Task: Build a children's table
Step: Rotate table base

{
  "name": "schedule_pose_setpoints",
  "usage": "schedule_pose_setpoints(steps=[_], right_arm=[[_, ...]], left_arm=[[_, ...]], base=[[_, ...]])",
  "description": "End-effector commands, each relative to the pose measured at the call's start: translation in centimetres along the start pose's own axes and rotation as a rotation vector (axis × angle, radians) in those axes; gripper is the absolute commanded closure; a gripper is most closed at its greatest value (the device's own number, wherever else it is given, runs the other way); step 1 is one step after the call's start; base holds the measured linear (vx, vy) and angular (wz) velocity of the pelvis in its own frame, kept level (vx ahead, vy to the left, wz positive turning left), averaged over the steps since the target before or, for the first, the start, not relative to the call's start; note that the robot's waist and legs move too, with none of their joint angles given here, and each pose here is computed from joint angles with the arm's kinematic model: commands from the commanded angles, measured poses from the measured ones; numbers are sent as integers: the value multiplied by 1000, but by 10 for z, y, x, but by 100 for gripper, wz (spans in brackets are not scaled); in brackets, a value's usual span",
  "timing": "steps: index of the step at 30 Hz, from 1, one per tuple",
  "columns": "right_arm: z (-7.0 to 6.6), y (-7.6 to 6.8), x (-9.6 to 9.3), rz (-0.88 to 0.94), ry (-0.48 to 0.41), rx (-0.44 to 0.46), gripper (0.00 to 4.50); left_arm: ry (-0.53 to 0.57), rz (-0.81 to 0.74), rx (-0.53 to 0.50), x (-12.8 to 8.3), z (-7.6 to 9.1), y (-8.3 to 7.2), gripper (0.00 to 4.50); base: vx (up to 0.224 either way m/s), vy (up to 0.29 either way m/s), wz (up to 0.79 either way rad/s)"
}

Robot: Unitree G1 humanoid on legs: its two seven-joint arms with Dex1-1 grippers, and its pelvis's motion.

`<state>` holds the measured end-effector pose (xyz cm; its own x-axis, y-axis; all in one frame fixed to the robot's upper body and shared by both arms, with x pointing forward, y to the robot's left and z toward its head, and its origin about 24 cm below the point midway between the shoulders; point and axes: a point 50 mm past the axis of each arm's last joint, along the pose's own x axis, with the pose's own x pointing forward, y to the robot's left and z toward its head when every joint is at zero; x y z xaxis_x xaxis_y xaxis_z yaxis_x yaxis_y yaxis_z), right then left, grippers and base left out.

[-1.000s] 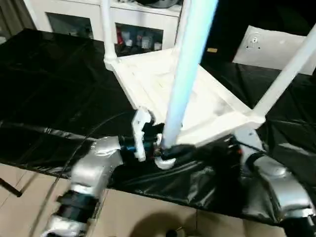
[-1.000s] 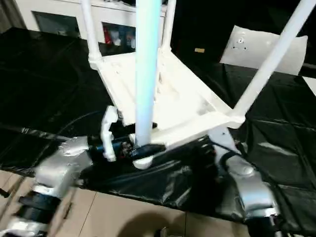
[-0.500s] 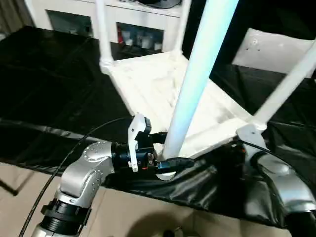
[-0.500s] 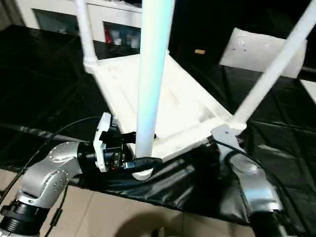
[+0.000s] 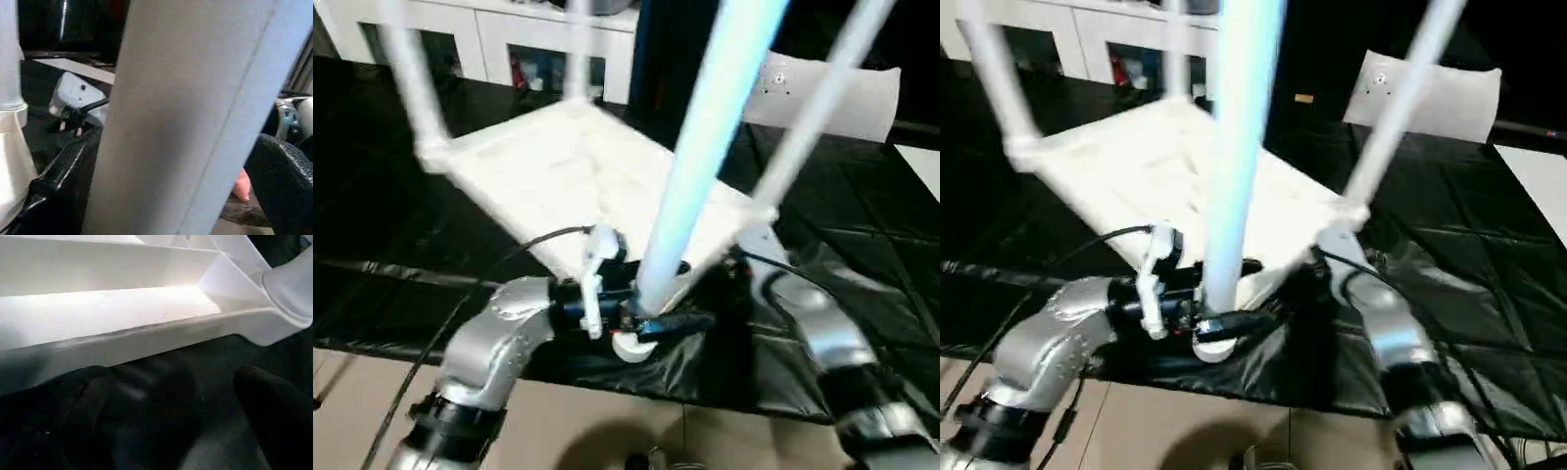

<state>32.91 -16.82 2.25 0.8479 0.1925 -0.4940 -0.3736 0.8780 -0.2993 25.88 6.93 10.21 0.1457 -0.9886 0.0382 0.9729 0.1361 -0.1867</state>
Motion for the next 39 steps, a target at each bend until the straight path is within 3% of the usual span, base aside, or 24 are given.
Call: schedule_pose_setpoints(steps=[1,13,21,27,34,39], right_arm=[[18,13,6,58,-79,-16,0],[41,45,27,138,-148,75,0],[52,51,33,140,-169,80,0],[52,54,35,144,-172,85,0],[50,50,36,119,-172,93,0],[41,31,31,76,-184,106,0]], left_arm=[[-4,-11,36,11,4,0,3],[-71,11,103,36,16,11,3],[-94,-2,119,47,19,10,3],[-102,-10,114,52,20,9,3],[-101,38,150,51,20,14,3],[-90,121,181,44,21,24,3]], base=[[0,0,0],[0,0,0],[0,0,0],[0,0,0],[0,0,0],[0,0,0]])
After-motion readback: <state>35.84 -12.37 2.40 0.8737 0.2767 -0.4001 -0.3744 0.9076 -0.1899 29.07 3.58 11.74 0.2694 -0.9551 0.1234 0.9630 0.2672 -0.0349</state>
